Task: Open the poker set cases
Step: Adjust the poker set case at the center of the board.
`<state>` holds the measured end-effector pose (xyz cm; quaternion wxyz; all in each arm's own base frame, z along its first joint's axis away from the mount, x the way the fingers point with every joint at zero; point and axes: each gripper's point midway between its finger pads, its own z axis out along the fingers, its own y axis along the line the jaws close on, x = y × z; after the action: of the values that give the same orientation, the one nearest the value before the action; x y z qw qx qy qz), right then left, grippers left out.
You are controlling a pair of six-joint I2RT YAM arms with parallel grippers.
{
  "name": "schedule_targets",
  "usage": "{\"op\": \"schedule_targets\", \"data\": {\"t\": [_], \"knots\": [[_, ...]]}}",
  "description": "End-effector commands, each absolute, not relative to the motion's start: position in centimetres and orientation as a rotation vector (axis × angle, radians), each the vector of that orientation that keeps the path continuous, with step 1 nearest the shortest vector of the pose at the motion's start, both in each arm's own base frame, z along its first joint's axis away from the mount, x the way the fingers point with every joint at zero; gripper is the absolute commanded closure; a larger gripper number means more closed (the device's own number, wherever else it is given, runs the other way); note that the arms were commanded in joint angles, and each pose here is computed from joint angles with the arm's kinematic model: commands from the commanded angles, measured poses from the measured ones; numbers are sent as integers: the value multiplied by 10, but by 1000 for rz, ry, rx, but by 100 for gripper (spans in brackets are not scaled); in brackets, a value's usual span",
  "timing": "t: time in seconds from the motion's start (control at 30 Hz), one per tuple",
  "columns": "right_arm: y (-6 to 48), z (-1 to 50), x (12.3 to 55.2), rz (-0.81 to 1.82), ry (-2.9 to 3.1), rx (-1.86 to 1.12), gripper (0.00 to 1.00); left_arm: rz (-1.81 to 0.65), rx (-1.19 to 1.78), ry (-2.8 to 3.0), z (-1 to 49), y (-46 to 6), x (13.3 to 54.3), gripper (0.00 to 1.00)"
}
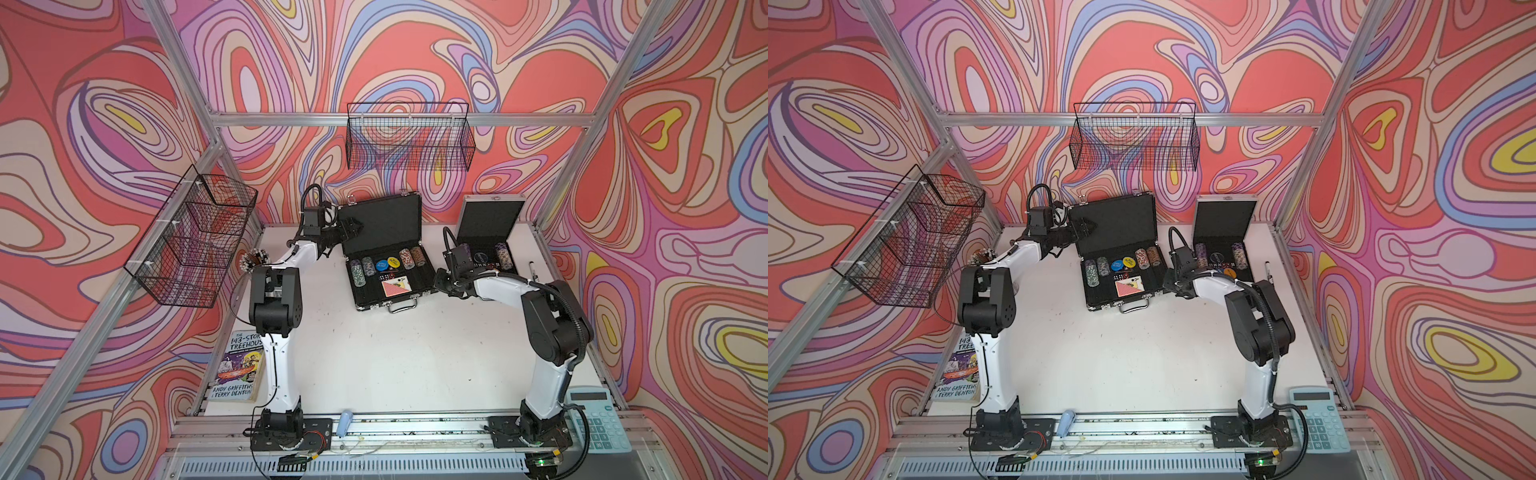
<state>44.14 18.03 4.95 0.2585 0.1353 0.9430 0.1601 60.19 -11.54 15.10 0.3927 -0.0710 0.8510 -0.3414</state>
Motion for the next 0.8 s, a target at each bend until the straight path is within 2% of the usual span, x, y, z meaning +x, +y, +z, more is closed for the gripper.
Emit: {"op": "schedule_targets", "data": {"t": [0.0,0.3,0.47,0.77], "knots": [[189,25,420,472,2646,401,78,-867,-143,2062,199,-102,598,0],[194,26,424,512,2630,425,79,-871,-69,1995,231,-101,577,0],[194,27,430,492,2629,413,77,-830,-81,2030,216,-96,564,0],[187,20,432,426,2637,424,89,-898,-139,2054,184,-100,564,1]]}}
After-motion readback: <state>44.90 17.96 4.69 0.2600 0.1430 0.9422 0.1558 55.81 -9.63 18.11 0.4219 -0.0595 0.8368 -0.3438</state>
